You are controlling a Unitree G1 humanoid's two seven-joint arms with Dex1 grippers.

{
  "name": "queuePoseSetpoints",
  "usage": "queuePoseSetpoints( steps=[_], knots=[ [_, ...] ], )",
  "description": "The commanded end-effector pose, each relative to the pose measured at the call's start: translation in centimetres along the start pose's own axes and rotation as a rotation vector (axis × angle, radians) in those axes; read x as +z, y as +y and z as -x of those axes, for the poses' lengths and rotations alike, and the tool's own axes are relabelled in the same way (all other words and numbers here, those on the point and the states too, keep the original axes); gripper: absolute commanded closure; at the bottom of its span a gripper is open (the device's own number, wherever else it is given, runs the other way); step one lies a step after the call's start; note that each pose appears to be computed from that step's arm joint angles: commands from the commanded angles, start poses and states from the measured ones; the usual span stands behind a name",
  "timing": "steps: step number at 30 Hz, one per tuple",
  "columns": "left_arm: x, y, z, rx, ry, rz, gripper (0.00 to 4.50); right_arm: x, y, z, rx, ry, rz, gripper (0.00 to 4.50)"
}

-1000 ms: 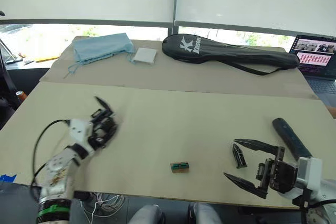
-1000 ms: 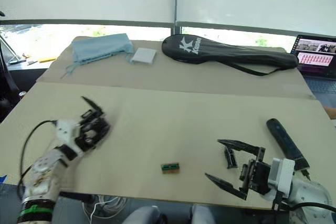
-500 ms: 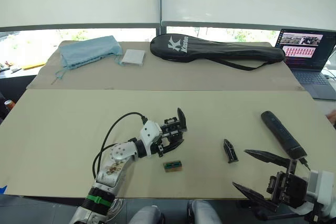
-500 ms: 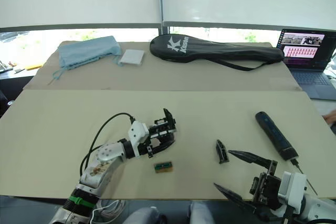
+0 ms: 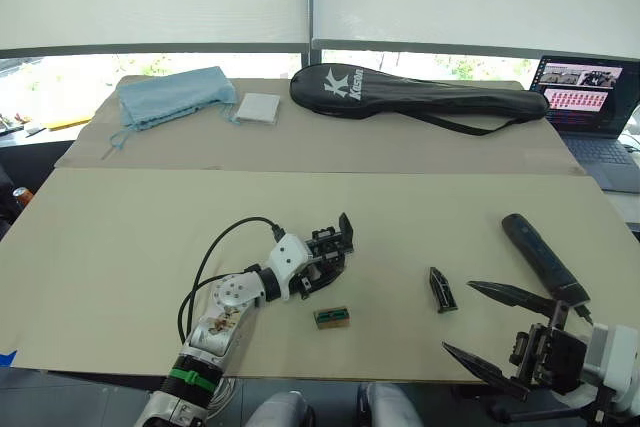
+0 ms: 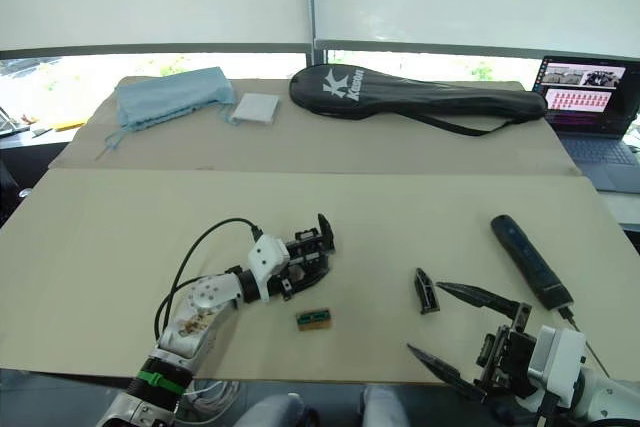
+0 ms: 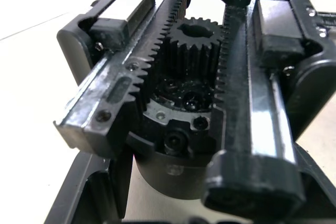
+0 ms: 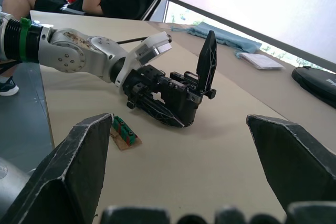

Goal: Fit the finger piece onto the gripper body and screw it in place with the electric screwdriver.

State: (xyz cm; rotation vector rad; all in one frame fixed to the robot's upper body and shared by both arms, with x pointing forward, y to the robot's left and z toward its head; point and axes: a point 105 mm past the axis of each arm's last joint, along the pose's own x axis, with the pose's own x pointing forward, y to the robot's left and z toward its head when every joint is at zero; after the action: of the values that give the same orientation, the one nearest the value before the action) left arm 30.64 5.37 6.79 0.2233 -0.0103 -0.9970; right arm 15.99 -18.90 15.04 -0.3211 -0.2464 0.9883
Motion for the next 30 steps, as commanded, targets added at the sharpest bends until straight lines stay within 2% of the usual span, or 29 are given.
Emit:
queuePoseSetpoints(
  steps=[1, 3, 6, 10, 13, 20, 24, 27, 30],
  knots=[
    [0.3, -0.3, -0.4, 0.019, -0.009, 0.007, 2.14, 0.8, 0.2, -0.2, 0.020, -0.009, 0.026, 0.00],
    [0.1, -0.3, -0.2, 0.024, 0.005, 0.000, 1.10, 0.8, 0.2, -0.1, 0.022, -0.007, 0.020, 0.00],
    [-0.3, -0.1, 0.7, 0.026, 0.032, -0.017, 0.03, 0.9, 0.2, -0.2, 0.015, -0.011, 0.013, 0.00],
    [-0.6, 0.3, 2.5, -0.001, 0.044, 0.017, 0.03, 0.9, 0.6, -0.1, 0.012, -0.010, -0.005, 0.00],
    [-0.7, 1.6, 4.1, -0.009, 0.047, 0.032, 0.03, 0.9, 0.9, 0.1, 0.015, -0.005, -0.019, 0.00],
    [-0.7, 3.1, 5.9, -0.195, 0.072, 0.080, 0.03, 0.7, 1.1, 0.4, 0.000, -0.001, -0.025, 0.00],
    [0.2, 4.7, 4.2, -0.316, 0.056, 0.046, 0.03, 0.4, 1.3, 0.8, -0.016, 0.003, -0.023, 0.00],
    [-0.1, 4.9, 2.7, -0.405, 0.095, -0.025, 0.03, 0.2, 1.4, 0.9, -0.019, 0.008, -0.023, 0.00],
    [0.4, 5.1, 1.1, -0.446, 0.077, -0.017, 0.03, 0.1, 1.5, 0.9, -0.023, 0.012, -0.022, 0.00]
  ],
)
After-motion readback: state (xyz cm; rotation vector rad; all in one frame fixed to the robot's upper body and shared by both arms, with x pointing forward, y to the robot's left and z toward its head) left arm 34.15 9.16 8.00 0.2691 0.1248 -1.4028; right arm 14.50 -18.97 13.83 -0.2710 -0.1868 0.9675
